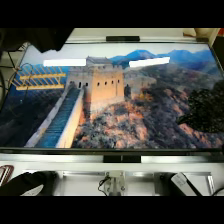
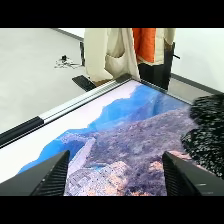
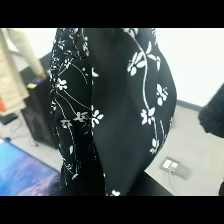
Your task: Fold the shirts.
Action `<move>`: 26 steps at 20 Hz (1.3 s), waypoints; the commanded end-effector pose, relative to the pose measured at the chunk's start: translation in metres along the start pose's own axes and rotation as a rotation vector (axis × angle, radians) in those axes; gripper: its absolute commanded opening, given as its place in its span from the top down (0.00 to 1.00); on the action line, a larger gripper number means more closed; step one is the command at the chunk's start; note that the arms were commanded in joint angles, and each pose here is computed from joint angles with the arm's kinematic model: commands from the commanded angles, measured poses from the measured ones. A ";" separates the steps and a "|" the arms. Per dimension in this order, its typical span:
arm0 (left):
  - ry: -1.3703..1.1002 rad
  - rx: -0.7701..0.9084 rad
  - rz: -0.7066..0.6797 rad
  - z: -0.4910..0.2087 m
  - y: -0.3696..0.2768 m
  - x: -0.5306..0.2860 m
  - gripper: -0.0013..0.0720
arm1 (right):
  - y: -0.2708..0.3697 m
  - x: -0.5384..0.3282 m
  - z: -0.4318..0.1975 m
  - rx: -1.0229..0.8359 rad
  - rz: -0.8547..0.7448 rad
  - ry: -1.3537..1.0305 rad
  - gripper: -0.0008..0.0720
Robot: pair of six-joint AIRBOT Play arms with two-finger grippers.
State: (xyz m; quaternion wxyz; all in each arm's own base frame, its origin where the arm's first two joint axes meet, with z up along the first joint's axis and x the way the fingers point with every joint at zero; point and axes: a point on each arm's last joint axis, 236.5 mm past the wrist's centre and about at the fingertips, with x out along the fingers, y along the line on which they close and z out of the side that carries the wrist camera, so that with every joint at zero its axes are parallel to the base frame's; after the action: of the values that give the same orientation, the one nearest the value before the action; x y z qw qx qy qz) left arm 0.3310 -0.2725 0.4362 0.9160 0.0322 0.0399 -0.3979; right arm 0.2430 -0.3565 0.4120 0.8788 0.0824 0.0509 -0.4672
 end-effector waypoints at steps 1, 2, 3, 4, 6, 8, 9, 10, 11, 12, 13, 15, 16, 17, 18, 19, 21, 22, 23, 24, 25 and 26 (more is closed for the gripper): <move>0.006 -0.019 0.003 -0.002 0.001 0.000 0.05 | -0.034 0.016 0.002 0.022 -0.062 -0.020 0.94; 0.007 -0.034 0.003 -0.002 0.001 0.000 0.05 | -0.043 0.020 0.000 0.027 -0.079 -0.019 0.95; 0.007 -0.045 0.003 -0.002 0.001 0.000 0.05 | -0.053 0.026 -0.002 0.031 -0.098 -0.016 0.95; 0.007 -0.059 0.003 -0.002 0.001 0.000 0.05 | -0.062 0.032 -0.004 0.035 -0.114 -0.016 0.95; 0.007 -0.088 0.003 -0.002 0.001 0.000 0.05 | -0.076 0.043 -0.005 0.043 -0.139 -0.032 0.94; 0.006 -0.105 0.003 -0.001 0.001 0.000 0.05 | -0.089 0.052 0.002 0.043 -0.158 -0.076 0.95; 0.006 -0.117 0.003 -0.001 0.001 0.000 0.05 | -0.092 0.054 0.007 0.039 -0.163 -0.102 0.95; 0.005 -0.127 0.003 -0.001 0.001 0.000 0.05 | -0.095 0.056 0.012 0.038 -0.167 -0.131 0.94; 0.005 -0.136 0.003 -0.001 0.001 0.000 0.05 | -0.097 0.060 0.015 0.037 -0.169 -0.149 0.95; 0.005 -0.153 0.003 -0.001 0.001 0.000 0.05 | -0.099 0.065 0.016 0.037 -0.169 -0.153 0.94; 0.006 -0.169 0.003 -0.001 0.001 0.000 0.05 | -0.099 0.070 0.015 0.038 -0.169 -0.151 0.94; 0.006 -0.176 0.003 -0.002 0.001 0.000 0.05 | -0.102 0.080 0.021 0.037 -0.168 -0.167 0.94; 0.010 -0.186 0.002 -0.002 0.000 0.000 0.05 | -0.102 0.084 0.026 0.034 -0.168 -0.182 0.94; 0.018 -0.202 0.000 -0.004 0.000 0.000 0.05 | -0.103 0.088 0.031 0.030 -0.169 -0.193 0.94; 0.029 -0.210 -0.002 -0.007 -0.001 0.000 0.05 | -0.104 0.092 0.034 0.030 -0.168 -0.202 0.94; 0.042 -0.223 -0.004 -0.010 -0.002 0.000 0.05 | -0.105 0.097 0.037 0.029 -0.167 -0.207 0.94; 0.066 -0.251 -0.008 -0.015 -0.004 -0.001 0.05 | -0.107 0.106 0.039 0.032 -0.166 -0.214 0.94; 0.072 -0.254 -0.010 -0.016 -0.004 -0.001 0.05 | -0.108 0.110 0.039 0.031 -0.166 -0.213 0.94; 0.074 -0.254 -0.010 -0.017 -0.004 -0.001 0.05 | -0.109 0.114 0.036 0.029 -0.169 -0.207 0.95; 0.074 -0.255 -0.010 -0.017 -0.005 -0.001 0.05 | -0.112 0.118 0.031 0.017 -0.180 -0.192 0.94; 0.073 -0.255 -0.010 -0.017 -0.005 -0.001 0.05 | -0.115 0.121 0.024 0.010 -0.190 -0.169 0.94; 0.074 -0.262 -0.009 -0.017 -0.004 -0.001 0.05 | -0.121 0.123 0.017 0.018 -0.200 -0.145 0.94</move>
State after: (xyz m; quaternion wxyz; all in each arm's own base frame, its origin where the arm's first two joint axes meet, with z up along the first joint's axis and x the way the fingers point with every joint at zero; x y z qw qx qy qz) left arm 0.3271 -0.2733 0.4219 0.9097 -0.0677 0.1168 -0.3926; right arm 0.2144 -0.5161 0.4112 0.8338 0.0428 -0.0294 -0.5497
